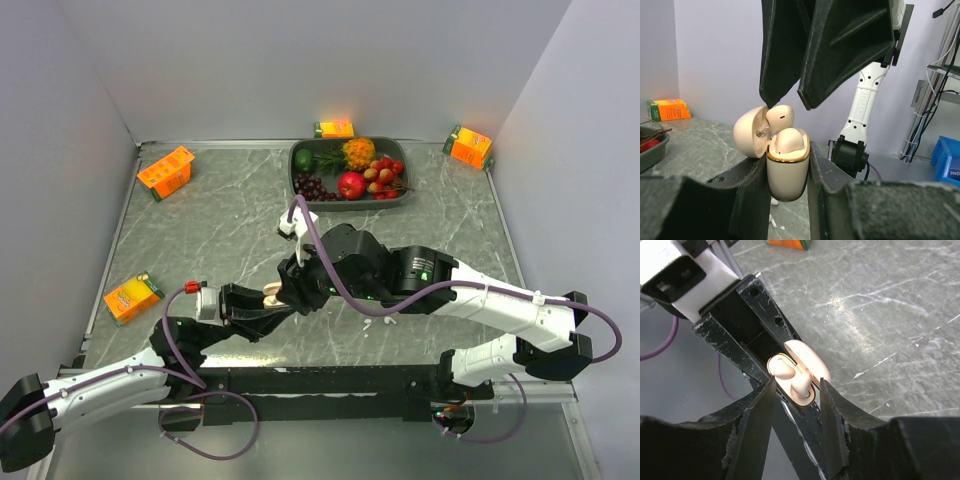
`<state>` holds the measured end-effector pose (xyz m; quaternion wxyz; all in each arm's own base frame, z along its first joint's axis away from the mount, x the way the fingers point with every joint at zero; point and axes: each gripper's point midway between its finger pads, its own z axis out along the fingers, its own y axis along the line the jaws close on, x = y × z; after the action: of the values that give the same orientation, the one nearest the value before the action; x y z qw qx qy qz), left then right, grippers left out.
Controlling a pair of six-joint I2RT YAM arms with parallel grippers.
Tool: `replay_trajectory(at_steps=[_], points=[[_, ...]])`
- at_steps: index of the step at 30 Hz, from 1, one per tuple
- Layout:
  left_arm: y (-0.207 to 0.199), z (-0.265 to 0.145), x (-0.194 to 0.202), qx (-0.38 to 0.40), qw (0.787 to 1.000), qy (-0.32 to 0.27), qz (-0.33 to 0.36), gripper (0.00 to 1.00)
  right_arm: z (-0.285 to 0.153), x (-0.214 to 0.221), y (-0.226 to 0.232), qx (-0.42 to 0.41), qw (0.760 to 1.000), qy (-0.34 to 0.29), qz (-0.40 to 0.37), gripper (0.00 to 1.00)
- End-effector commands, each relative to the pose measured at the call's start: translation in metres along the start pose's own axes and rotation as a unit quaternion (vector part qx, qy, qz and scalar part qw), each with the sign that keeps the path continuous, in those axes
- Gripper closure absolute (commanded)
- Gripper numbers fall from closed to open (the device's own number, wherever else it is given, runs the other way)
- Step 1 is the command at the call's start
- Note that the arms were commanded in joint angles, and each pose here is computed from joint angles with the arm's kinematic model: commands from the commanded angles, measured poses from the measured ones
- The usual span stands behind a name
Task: Insert the wireless bluetooth earbuds into the charging case
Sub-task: Adjust the earbud with the charging case.
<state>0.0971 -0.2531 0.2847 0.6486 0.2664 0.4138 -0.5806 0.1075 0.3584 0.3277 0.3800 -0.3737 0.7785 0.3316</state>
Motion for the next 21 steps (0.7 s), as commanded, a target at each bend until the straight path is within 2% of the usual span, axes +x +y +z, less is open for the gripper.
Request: replay_trajectory(at_steps=[1,6,21], points=[[-0.0131,0.0090,-0.0269,0.032,0.999,-0.035,0.016,0.99,-0.0037,-0.0177,-0.0022,0.013,1.000,-0.021,0.006,0.55],[-0.0127,0.0091,-0.0282,0.031,0.999,-0.037,0.017,0.99,-0.0034,-0.0158,-0.0001,0.007,1.000,-0.017,0.004,0.59],[-0.0102,0.0105,-0.0285,0.025,0.999,-0.036,0.020,0.99,-0.0027,-0.0079,0.0033,-0.004,1.000,0.005,-0.002,0.59]])
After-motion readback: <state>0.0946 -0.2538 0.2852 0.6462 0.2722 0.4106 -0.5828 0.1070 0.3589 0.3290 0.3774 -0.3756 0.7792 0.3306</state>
